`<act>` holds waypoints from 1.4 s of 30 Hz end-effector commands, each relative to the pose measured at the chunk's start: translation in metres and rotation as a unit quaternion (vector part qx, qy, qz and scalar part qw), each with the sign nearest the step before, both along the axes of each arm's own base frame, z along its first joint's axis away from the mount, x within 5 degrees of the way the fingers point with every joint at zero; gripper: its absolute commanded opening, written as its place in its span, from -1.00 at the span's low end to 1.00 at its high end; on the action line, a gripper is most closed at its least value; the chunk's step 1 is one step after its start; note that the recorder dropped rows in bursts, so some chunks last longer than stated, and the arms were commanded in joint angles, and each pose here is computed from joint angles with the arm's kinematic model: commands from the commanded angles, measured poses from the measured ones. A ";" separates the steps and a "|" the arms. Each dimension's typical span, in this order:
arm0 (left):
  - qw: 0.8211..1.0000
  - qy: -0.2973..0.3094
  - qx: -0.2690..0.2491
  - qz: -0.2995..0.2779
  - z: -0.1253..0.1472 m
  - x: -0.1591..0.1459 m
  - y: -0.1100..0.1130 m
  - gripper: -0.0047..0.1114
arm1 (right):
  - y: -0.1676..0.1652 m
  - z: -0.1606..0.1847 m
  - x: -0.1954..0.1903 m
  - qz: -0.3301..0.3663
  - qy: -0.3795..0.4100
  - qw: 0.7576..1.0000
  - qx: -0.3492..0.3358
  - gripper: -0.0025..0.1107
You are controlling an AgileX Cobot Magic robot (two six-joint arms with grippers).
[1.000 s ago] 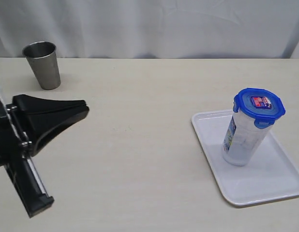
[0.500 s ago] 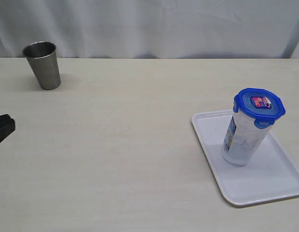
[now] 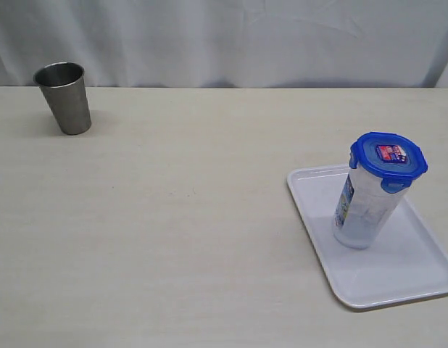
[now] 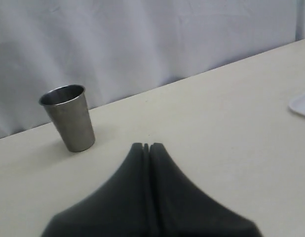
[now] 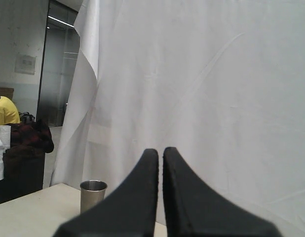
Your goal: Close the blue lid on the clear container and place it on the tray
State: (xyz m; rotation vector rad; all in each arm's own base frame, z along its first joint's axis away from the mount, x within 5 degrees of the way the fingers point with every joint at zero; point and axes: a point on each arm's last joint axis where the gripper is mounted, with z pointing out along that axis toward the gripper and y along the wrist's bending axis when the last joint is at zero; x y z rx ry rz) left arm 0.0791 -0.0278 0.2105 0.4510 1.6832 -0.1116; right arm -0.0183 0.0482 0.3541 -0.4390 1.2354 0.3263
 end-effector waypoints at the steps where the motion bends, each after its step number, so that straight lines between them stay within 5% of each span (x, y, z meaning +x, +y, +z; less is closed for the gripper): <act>1: 0.999 -0.009 -0.012 0.042 -0.002 -0.002 0.007 -0.92 | 0.000 -0.001 0.000 -0.001 0.002 1.000 0.001 -0.88; 13: 0.989 -0.061 -0.022 0.132 0.006 -0.009 0.023 -0.92 | 0.000 -0.001 0.000 -0.001 0.002 1.000 0.001 -0.88; 42: 0.986 -0.046 -0.060 0.146 0.000 -0.025 0.025 -0.92 | 0.000 -0.001 0.000 -0.001 0.002 1.000 0.001 -0.88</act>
